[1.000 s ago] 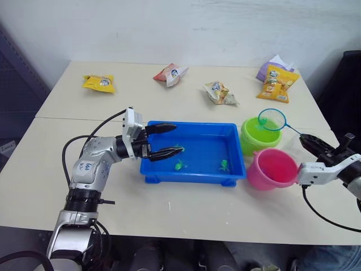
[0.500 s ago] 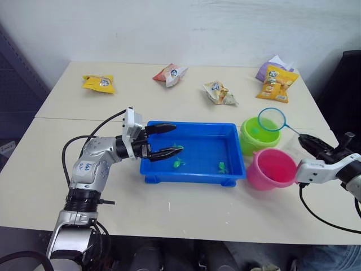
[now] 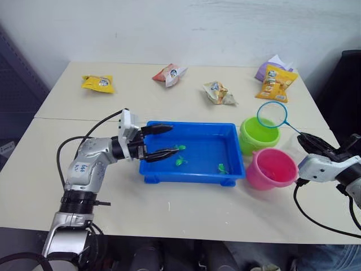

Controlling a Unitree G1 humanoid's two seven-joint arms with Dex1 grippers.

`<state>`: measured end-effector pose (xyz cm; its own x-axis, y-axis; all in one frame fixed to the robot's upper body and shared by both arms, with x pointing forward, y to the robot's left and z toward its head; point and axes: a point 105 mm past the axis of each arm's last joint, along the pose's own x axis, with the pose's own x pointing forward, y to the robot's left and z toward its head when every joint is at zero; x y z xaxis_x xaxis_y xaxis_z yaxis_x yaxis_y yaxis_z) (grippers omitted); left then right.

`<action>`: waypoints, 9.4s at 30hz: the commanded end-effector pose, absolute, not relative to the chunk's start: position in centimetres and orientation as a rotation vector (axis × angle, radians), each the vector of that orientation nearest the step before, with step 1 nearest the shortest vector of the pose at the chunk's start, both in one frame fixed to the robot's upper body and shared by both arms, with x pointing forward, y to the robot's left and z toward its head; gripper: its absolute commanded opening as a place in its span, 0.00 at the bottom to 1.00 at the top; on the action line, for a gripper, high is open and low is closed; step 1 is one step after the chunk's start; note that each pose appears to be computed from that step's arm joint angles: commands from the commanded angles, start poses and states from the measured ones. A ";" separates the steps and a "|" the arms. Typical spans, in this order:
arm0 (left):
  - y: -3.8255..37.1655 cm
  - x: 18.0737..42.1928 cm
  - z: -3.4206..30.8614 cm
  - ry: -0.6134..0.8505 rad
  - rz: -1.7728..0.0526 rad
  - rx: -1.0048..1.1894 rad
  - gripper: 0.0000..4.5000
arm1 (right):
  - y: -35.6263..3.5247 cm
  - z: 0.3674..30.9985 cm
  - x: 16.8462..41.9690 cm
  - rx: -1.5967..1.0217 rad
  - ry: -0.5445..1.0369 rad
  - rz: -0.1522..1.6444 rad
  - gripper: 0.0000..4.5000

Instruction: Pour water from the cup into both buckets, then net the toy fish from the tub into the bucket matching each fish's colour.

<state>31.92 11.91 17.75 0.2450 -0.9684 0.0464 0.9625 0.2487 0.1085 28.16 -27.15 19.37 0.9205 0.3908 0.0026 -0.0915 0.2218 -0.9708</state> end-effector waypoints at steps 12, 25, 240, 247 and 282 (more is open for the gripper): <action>14.9 30.7 17.4 -0.058 -1.349 0.198 0.98 | -18.7 18.1 29.2 -1.407 -0.031 0.841 0.00; 14.0 30.3 16.2 -0.030 -1.361 0.184 0.98 | -17.7 15.8 29.9 -1.557 0.212 1.027 0.00; 10.8 31.5 18.6 -0.188 -1.326 0.072 0.98 | -28.9 21.3 28.2 -0.861 0.017 0.199 0.00; 9.9 31.5 18.6 -0.190 -1.352 0.064 0.98 | -30.6 20.3 28.9 -1.207 -0.044 0.101 0.00; 10.2 31.6 18.4 -0.177 -1.353 0.076 0.98 | -30.1 18.9 30.6 -1.841 -0.297 0.216 0.00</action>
<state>31.54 9.77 17.73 0.1957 -0.9782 0.0698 0.9715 0.2031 0.1219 30.44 -29.85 16.56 0.9476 0.3133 -0.0629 0.0218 -0.2596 -0.9655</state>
